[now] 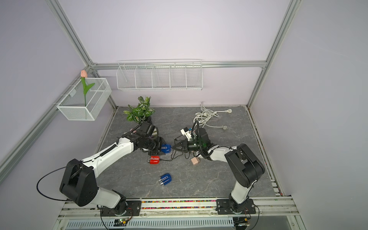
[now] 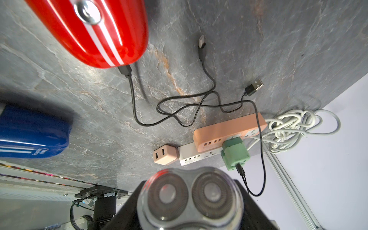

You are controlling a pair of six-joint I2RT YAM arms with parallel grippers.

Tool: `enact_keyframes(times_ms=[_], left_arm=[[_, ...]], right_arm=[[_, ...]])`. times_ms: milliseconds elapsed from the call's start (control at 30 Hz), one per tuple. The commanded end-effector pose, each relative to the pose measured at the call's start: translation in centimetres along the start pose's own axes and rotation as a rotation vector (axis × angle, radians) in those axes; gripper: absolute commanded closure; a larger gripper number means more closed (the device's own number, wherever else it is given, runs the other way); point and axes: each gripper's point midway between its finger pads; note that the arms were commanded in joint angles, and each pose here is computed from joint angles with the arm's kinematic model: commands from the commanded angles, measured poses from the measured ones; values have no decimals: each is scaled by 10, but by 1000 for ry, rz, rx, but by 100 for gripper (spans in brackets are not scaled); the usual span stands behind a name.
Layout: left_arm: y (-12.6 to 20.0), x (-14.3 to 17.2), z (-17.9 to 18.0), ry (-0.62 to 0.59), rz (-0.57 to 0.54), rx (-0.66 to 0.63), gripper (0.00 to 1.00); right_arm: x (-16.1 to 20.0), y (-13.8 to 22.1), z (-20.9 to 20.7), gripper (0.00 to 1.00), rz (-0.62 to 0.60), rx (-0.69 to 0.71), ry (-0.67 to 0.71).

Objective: Charge the electric shaver
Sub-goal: Insert the charging cable into the electric shaver.

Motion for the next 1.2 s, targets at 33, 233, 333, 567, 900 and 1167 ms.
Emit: enact_keyframes(times_ms=[33,233,333,567,900,1167], left_arm=[[4,15,-19,24,50,40,100],[5,17,-21,26,60,49,100],[6,18,-20,30,67,51,100],[9,24,-30,101,103,123,100],[8,30,-35,143,140,138,100],[13,28,-49,212,132,215,100]], right_arm=[[5,-5,2,93,17,-12,9],[0,-3,-3,93,-5,12,11],[-7,-2,1,93,-30,8,28],[-12,-5,12,93,-71,-10,82],[-14,-8,17,93,-88,-18,101],[-12,-15,28,93,-97,-33,121]])
Point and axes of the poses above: each gripper's point midway between its finger pads, its own y axis back along the fingers, its own z axis along the line the jaws close on, x = y × z, and after that the axes turned 15 degrees about -y, right-handed
